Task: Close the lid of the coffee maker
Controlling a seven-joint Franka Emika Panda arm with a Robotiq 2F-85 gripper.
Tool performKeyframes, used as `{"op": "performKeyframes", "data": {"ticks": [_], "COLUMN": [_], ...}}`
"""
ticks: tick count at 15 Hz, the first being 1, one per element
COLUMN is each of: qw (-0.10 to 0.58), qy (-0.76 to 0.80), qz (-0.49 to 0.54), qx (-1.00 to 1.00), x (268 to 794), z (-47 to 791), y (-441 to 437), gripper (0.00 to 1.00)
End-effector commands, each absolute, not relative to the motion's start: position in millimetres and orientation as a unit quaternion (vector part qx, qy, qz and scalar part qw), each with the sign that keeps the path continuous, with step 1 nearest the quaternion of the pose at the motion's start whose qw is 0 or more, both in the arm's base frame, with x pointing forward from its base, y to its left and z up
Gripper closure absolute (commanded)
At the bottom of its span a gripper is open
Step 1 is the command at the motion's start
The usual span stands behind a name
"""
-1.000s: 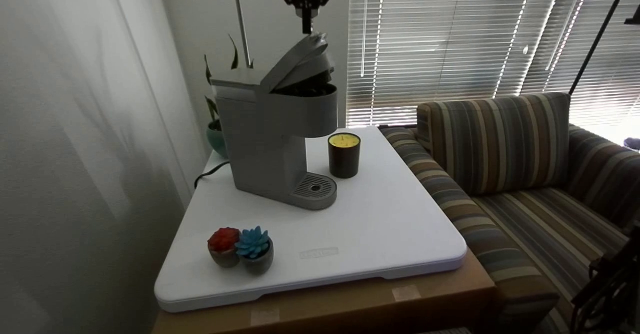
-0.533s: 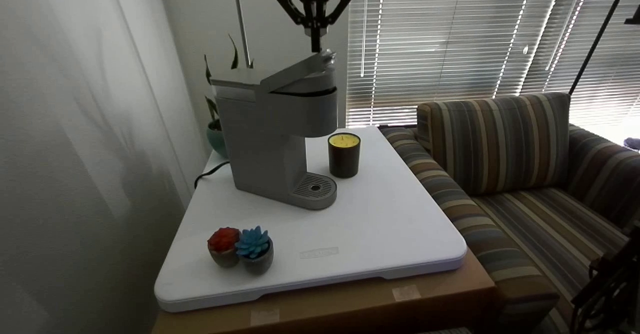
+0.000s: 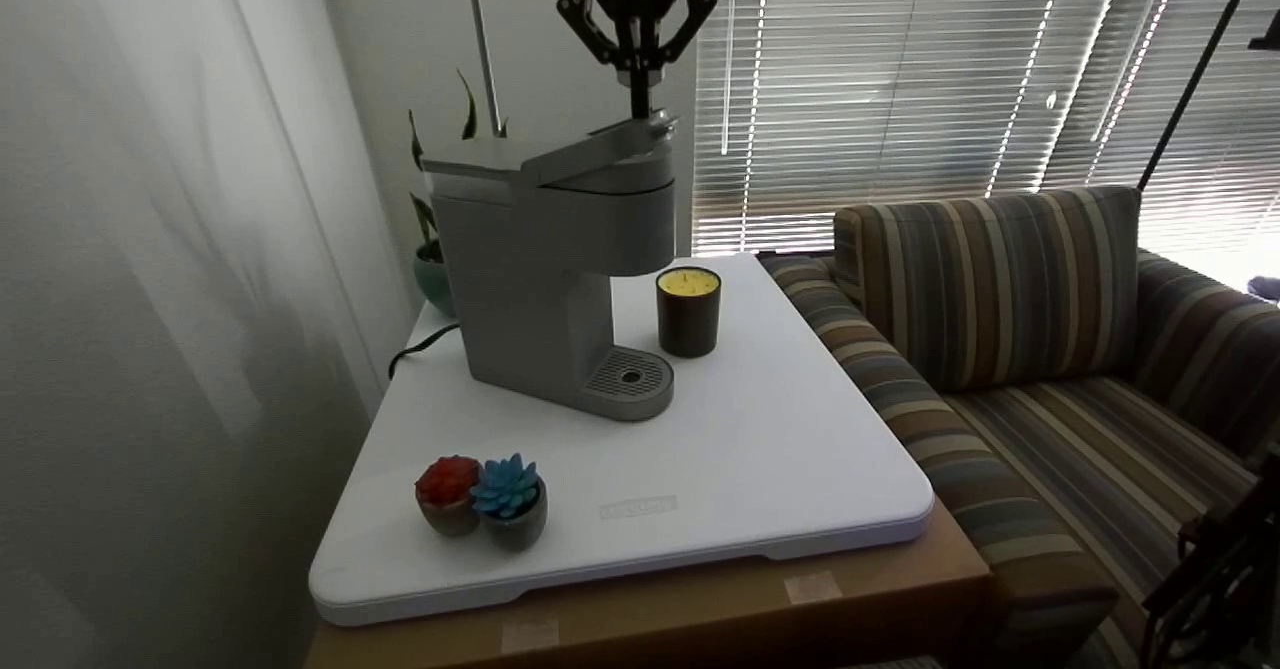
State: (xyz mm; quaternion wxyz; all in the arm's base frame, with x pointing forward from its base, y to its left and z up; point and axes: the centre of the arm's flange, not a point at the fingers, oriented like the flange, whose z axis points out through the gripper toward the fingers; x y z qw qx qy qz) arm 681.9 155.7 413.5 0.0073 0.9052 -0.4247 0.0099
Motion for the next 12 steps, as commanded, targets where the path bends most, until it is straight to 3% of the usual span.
{"op": "performKeyframes", "data": {"ticks": [1,12], "qw": [0.005,0.010], "qy": [-0.428,-0.436], "qz": [-0.008,-0.016], "qx": [0.904,0.900], "x": [665.0,657.5], "z": [412.5,385.4], "y": [145.1,144.4], "gripper": [1.00,1.00]}}
